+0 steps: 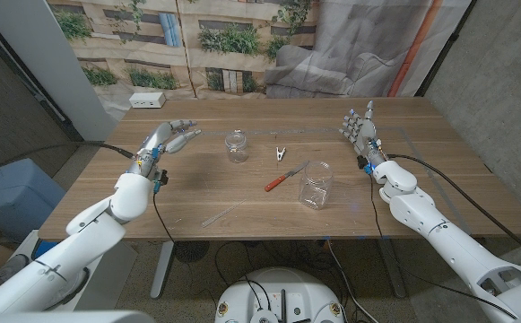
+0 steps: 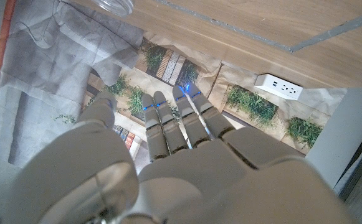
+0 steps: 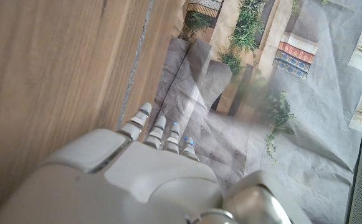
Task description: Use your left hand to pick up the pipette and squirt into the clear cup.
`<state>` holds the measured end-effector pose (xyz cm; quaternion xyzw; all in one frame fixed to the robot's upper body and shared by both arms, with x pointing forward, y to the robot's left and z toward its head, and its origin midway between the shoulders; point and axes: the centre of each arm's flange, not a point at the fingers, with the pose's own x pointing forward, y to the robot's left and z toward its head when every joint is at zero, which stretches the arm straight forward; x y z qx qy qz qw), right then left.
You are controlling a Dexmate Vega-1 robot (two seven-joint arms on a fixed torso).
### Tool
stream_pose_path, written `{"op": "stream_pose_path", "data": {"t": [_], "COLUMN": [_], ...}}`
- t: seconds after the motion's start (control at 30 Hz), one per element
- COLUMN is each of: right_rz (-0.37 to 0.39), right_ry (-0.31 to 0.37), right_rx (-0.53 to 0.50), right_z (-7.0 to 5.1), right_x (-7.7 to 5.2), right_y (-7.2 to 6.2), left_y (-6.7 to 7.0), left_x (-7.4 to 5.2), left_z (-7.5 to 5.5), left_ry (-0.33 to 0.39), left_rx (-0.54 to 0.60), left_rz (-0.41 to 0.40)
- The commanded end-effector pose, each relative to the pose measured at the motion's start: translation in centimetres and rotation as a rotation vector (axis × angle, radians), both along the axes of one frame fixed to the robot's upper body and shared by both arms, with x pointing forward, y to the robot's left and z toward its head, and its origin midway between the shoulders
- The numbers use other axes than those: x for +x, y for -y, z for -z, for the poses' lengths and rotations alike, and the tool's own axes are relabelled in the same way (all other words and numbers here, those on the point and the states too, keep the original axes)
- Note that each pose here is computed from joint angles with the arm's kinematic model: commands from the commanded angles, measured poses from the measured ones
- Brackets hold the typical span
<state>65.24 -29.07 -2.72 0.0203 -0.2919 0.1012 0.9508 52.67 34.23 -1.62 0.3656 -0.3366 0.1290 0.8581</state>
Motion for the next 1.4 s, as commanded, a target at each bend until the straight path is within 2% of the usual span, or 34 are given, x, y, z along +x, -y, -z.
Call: {"op": "stream_pose_path", "data": {"t": [0.03, 0.37, 0.57, 0.87, 1.2, 1.4], "right_rz": [0.000, 0.000, 0.000, 0.000, 0.000, 0.000], "right_ry": [0.000, 0.000, 0.000, 0.000, 0.000, 0.000], "right_rx": [0.000, 0.000, 0.000, 0.000, 0.000, 0.000], "right_z": [0.0, 0.0, 0.0, 0.0, 0.0, 0.0], "right_x": [0.0, 0.0, 0.0, 0.0, 0.0, 0.0], "right_y": [0.0, 0.0, 0.0, 0.0, 0.0, 0.0], "left_y": [-0.4, -0.4, 0.2, 1.5, 3.1, 3.6], "left_x": [2.5, 6.2, 7.7, 8.8, 9.2, 9.7], "left_z": [1.2, 2.2, 2.8, 3.9, 5.3, 5.4], "left_ry": [-0.037, -0.083, -0.097, -0.097, -0.108, -0.139], "left_rx": [-0.200, -0.255, -0.320, -0.384, -0.462, -0.454], "left_rz": [0.106, 0.230, 0.276, 0.333, 0.413, 0.446]}}
